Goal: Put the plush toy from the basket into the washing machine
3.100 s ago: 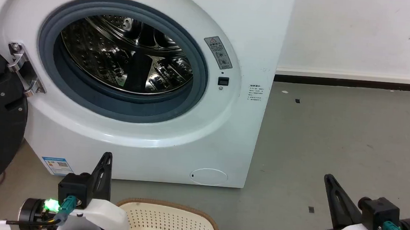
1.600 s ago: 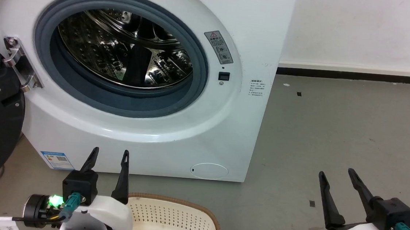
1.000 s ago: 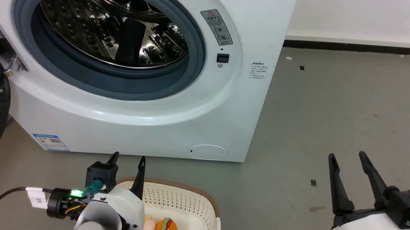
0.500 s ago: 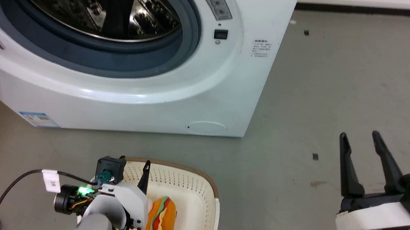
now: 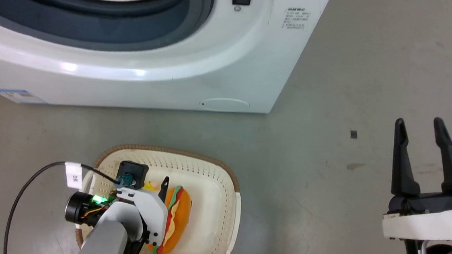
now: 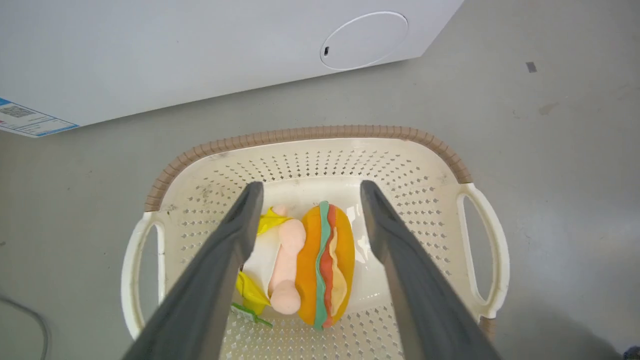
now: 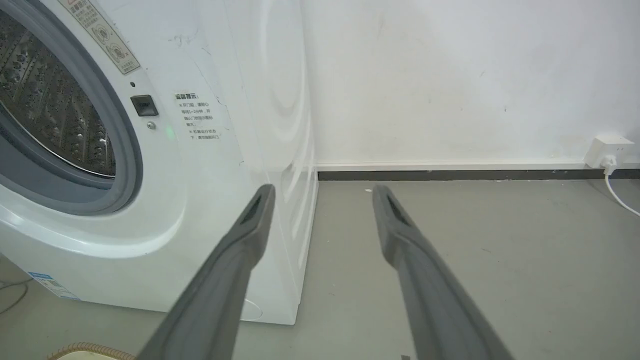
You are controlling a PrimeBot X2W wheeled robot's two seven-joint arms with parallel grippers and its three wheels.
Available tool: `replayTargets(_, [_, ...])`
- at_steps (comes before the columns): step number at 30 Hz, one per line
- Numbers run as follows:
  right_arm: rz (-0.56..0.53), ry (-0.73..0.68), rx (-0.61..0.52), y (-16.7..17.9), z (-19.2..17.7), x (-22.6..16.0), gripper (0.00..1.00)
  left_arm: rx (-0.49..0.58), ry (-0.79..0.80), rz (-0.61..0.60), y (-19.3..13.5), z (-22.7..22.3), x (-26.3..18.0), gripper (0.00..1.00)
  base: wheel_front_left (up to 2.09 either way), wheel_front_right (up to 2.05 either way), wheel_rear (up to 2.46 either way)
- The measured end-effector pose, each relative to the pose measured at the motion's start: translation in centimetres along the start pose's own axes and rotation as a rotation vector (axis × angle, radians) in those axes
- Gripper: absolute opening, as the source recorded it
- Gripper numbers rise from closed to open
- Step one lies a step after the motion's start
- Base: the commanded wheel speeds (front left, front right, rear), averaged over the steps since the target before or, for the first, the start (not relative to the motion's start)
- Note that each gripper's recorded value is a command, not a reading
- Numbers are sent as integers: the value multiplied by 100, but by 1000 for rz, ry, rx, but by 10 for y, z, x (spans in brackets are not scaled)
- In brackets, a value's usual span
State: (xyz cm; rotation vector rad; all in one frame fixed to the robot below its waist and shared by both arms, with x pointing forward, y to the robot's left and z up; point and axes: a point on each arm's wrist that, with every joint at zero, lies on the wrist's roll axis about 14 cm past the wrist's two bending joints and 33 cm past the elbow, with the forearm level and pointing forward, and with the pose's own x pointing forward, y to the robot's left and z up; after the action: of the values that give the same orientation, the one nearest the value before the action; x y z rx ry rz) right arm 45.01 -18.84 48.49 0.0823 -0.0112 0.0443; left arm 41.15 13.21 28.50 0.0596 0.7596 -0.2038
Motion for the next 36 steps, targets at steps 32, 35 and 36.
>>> replayTargets(32, [-34, -2, 34, -18, -58, 51, 100, 35, 463, -89, -2, -124, 66, 100, 0, 0, 0])
replayTargets(35, [-39, 3, 36, -20, -64, 54, 100, 42, 503, -96, -1, -137, 68, 100, 0, 0, 0])
replayTargets(36, [-41, 3, 39, -21, -66, 55, 100, 41, 517, -98, -1, -141, 69, 100, 0, 0, 0])
